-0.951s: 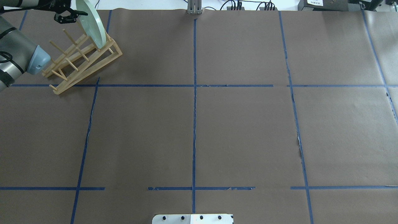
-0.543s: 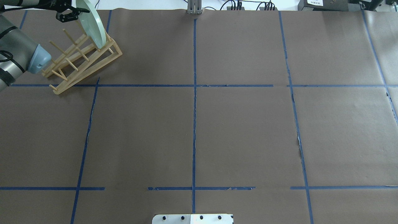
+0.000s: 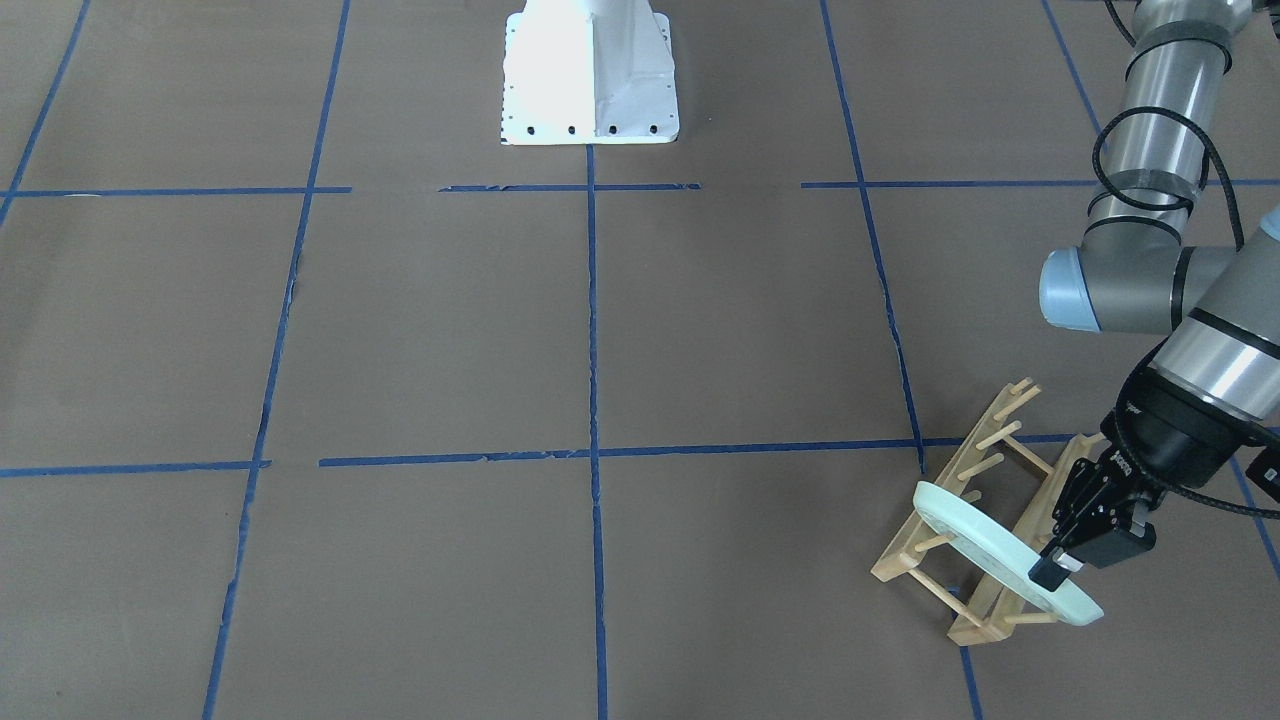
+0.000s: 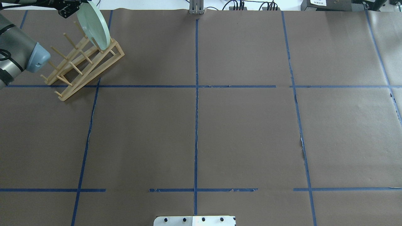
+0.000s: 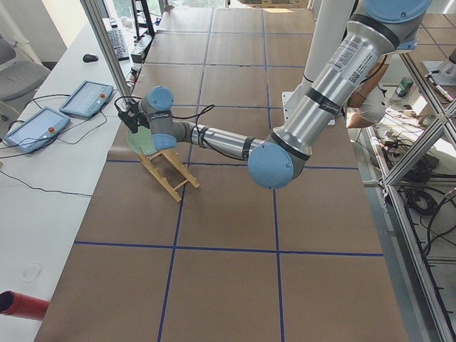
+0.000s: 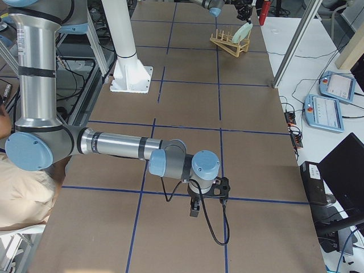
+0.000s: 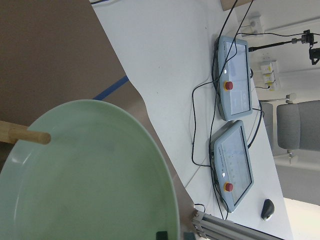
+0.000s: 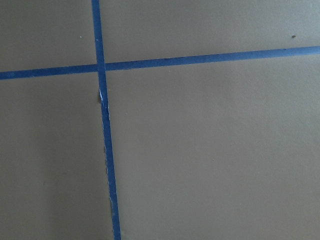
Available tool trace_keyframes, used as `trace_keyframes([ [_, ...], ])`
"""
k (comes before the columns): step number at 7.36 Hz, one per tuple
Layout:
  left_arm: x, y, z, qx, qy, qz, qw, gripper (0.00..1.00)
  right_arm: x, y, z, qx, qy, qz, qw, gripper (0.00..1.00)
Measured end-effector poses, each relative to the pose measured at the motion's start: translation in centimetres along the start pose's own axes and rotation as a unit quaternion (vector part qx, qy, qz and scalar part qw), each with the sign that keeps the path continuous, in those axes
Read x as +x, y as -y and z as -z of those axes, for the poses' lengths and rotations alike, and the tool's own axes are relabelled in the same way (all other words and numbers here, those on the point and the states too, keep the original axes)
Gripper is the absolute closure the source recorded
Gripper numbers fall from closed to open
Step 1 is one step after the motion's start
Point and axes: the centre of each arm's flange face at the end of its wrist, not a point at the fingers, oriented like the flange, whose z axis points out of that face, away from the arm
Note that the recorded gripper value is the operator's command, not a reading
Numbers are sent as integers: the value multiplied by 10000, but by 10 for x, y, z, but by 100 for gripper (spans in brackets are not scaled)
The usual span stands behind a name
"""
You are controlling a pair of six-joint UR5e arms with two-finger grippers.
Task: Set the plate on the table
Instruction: 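Lift the green plate up out of the wooden rack with the left gripper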
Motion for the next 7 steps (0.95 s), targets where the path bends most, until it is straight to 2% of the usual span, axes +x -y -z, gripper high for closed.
trace_keyframes([
  [3,50,-2,54,-89,-477,-220,9986,100,0,0,0,1,0,1,10000,0],
  [5,85,-23,95,-247,-889,-414,9949,100,0,0,0,0,0,0,10000,0],
  [6,95,-36,105,-348,-979,-505,9933,100,0,0,0,0,0,0,10000,0],
  [7,99,-51,106,-493,-855,-609,9933,100,0,0,0,1,0,1,10000,0],
])
